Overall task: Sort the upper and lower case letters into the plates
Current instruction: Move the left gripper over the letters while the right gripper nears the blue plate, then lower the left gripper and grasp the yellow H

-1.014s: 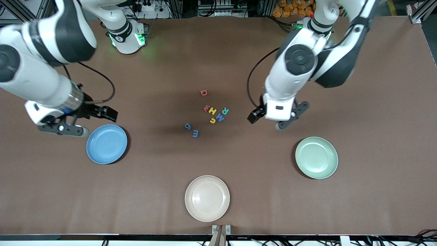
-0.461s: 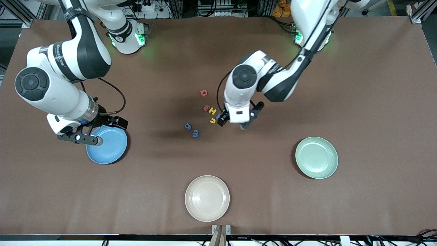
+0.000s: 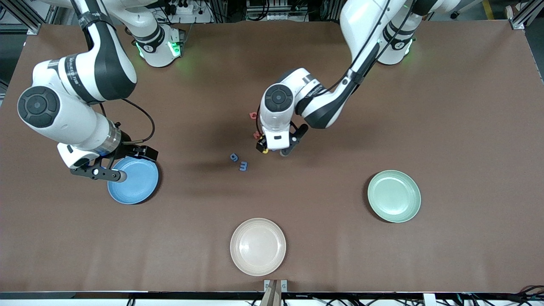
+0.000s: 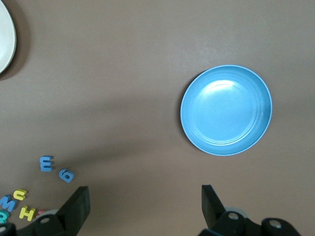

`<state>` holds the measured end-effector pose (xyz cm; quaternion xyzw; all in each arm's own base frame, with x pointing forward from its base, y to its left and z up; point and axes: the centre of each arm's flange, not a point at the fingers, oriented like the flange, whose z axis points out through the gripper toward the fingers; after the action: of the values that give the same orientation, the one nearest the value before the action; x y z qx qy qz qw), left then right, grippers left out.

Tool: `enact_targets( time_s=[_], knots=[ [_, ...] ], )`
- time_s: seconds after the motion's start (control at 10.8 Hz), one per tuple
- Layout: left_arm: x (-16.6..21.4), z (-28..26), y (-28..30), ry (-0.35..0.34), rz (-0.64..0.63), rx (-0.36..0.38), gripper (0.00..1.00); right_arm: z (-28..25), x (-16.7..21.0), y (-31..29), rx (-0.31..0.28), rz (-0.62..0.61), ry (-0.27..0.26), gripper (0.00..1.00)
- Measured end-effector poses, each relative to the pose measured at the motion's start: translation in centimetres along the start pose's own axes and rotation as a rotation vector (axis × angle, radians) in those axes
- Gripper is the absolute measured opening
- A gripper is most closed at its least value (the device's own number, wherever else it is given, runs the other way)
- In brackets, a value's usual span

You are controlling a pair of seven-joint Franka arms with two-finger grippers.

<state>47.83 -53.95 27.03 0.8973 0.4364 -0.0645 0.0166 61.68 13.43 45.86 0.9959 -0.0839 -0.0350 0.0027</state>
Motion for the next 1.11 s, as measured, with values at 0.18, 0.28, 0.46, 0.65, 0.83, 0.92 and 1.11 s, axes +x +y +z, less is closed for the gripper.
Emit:
enact_targets(
  time_s=[0.18,0.28,0.46,0.65,0.83,0.92,1.11],
  knots=[
    [-1.3,3.0,0.1,0.034,0.017,0.007,1.00,0.1,0.0,0.1,0.000,0.001,-0.002,1.00],
    [-1.8,4.6,0.0,0.053,0.021,0.016,1.00,0.1,0.0,0.2,0.000,0.003,-0.002,1.00],
    [-2.5,7.1,-0.2,0.062,0.026,0.022,1.00,0.1,0.4,1.1,0.027,0.030,-0.013,1.00],
    [-2.9,8.3,-0.4,0.063,0.026,0.030,0.97,0.1,0.7,2.0,0.041,0.049,-0.018,1.00],
    [-3.2,8.5,-0.4,0.064,0.027,0.032,0.93,0.1,0.7,2.0,0.045,0.050,-0.020,1.00],
    [-3.3,8.5,-0.5,0.064,0.029,0.032,0.88,0.1,0.7,2.0,0.046,0.050,-0.021,1.00],
    [-4.1,8.7,-0.6,0.063,0.037,0.028,0.85,0.1,0.7,2.0,0.048,0.051,-0.023,1.00]
  ],
)
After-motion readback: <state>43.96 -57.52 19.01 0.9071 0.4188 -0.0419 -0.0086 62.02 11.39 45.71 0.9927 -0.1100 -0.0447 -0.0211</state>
